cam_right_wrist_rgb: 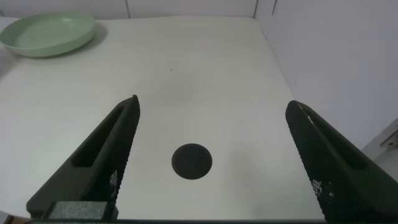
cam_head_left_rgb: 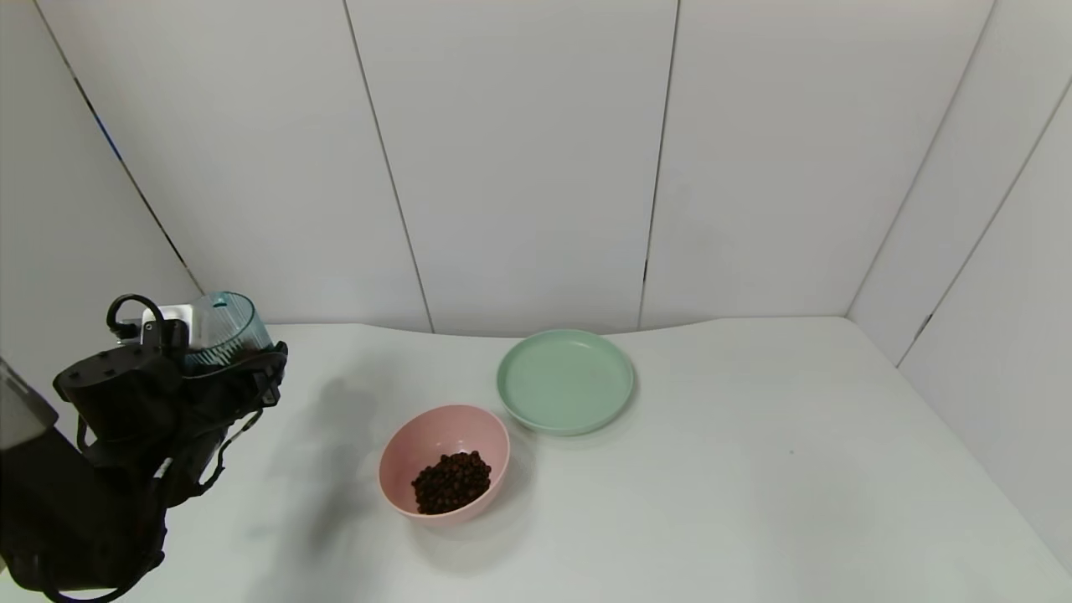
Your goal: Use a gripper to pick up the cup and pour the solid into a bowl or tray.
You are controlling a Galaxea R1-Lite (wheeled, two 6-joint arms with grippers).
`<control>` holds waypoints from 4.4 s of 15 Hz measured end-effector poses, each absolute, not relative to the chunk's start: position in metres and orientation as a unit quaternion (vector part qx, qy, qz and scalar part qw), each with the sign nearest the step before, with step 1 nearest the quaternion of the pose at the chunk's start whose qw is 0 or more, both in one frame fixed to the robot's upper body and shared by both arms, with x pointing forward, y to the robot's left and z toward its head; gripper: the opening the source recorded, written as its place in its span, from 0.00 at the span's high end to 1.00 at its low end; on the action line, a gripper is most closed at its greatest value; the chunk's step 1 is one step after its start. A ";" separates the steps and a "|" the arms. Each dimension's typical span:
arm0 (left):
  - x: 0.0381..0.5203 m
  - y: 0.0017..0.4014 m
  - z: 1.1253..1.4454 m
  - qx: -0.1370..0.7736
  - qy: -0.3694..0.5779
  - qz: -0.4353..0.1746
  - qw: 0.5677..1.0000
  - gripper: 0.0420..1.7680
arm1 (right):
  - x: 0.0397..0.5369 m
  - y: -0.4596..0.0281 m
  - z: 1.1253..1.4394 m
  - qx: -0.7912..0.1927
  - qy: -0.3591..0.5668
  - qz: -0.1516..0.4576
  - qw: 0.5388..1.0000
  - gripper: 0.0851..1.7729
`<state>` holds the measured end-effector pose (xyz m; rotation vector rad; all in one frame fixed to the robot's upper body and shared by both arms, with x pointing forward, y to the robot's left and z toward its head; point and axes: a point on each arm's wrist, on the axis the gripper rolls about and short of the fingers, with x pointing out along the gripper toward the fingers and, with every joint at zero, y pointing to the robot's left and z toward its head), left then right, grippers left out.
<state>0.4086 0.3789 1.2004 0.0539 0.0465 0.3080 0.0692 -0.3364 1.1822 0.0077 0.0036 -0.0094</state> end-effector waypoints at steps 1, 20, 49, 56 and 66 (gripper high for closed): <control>0.414 0.381 1.196 0.021 0.019 0.161 0.987 0.26 | 0.069 -0.336 1.182 0.004 0.002 -0.004 1.000 0.04; 0.459 0.410 1.123 -0.005 0.086 0.205 0.975 0.26 | 0.069 -0.336 1.182 0.004 0.002 -0.005 1.000 0.04; 0.362 0.389 1.195 -0.001 0.165 0.194 0.967 0.04 | 0.069 -0.336 1.182 0.004 0.002 -0.004 1.000 0.04; 0.286 0.360 1.245 0.018 0.120 0.150 0.981 0.04 | 0.069 -0.336 1.182 0.004 0.002 -0.005 1.000 0.04; 0.194 0.338 1.261 0.041 0.089 0.033 0.995 0.03 | 0.069 -0.336 1.182 0.004 0.002 -0.004 1.000 0.04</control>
